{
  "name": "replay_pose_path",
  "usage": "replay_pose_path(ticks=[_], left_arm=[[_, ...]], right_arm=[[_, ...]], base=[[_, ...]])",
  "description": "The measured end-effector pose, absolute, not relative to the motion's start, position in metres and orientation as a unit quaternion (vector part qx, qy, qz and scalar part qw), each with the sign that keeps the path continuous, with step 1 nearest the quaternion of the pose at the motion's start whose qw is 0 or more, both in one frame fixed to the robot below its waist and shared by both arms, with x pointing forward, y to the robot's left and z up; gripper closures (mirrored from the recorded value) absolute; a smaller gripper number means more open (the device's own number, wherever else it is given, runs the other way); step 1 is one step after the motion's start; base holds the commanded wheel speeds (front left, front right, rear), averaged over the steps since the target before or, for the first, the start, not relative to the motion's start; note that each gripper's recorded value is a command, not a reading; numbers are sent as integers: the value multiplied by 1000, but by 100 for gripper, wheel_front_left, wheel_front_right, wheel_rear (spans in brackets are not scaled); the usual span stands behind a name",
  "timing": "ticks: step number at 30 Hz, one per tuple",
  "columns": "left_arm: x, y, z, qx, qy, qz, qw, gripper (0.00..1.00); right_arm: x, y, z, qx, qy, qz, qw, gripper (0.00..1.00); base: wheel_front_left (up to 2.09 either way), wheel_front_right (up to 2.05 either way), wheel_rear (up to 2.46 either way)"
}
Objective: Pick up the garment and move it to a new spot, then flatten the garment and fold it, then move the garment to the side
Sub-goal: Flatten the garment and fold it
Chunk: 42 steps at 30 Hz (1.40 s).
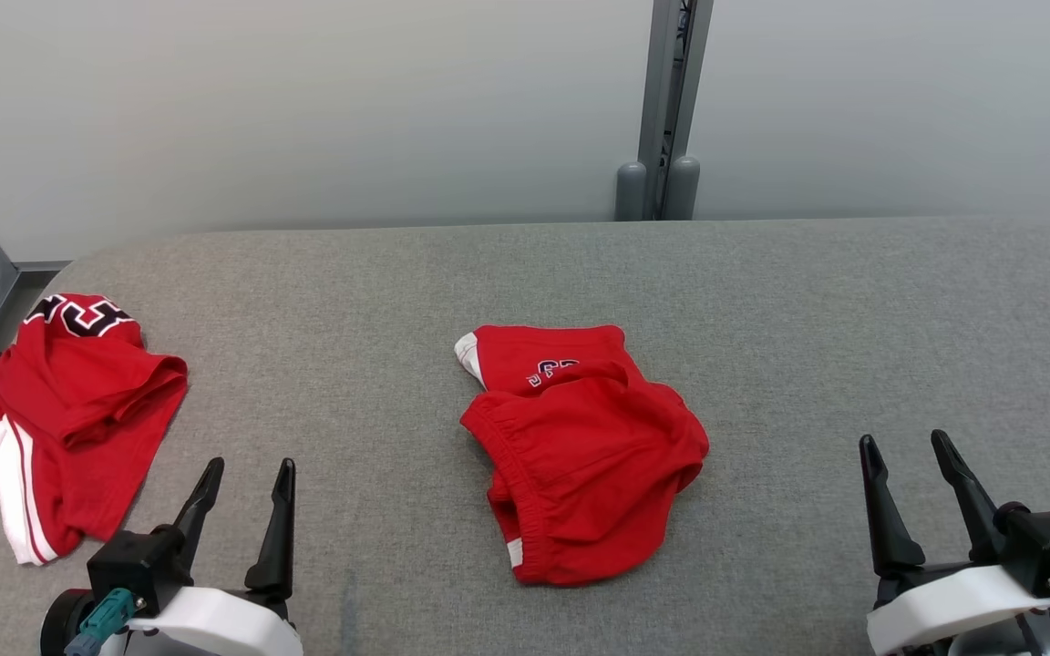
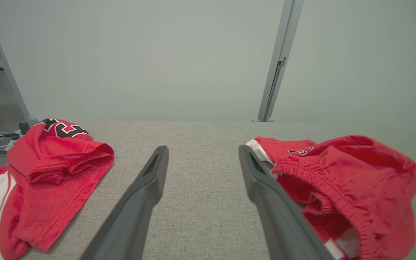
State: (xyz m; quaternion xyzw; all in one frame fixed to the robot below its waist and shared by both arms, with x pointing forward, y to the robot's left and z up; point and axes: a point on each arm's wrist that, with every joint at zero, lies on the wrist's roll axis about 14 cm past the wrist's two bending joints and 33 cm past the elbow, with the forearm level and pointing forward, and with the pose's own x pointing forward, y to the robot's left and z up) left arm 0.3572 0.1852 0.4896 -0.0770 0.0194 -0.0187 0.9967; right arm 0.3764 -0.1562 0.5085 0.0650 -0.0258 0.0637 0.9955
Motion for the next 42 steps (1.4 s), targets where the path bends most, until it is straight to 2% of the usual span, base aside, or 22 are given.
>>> replay_pose_path(ticks=[9, 15, 19, 26, 31, 35, 36, 37, 38, 42], left_arm=[[365, 188, 496, -73, 11, -18, 997, 0], [387, 185, 509, -79, -14, -23, 996, 0], [403, 188, 515, -87, -29, -16, 996, 0], [412, 206, 502, -76, -17, 10, 997, 0], [410, 224, 490, -73, -3, 39, 997, 0], [410, 235, 488, -68, -2, 57, 996, 0], [411, 235, 488, -68, -2, 58, 996, 0], [411, 235, 488, -67, -3, 58, 996, 0], [412, 235, 488, -68, -4, 58, 996, 0], [415, 232, 487, -71, -6, 52, 996, 0]], right_arm=[[392, -153, 503, 63, -20, 67, 996, 0], [432, -140, 504, 44, -20, 87, 995, 0], [466, -118, 494, 34, 1, 123, 992, 0], [509, -52, 445, 9, 101, 226, 969, 0], [523, -19, 408, -10, 176, 274, 946, 0], [521, -3, 371, -33, 270, 298, 915, 0], [523, -2, 371, -29, 278, 299, 913, 22], [524, -1, 372, -27, 280, 300, 912, 69], [524, -1, 373, -23, 278, 300, 912, 100], [528, -4, 390, 6, 241, 296, 924, 100]], base=[[0, 0, 0], [0, 0, 0], [0, 0, 0], [0, 0, 0], [0, 0, 0], [0, 0, 0], [0, 0, 0], [0, 0, 0], [0, 0, 0], [0, 0, 0]])
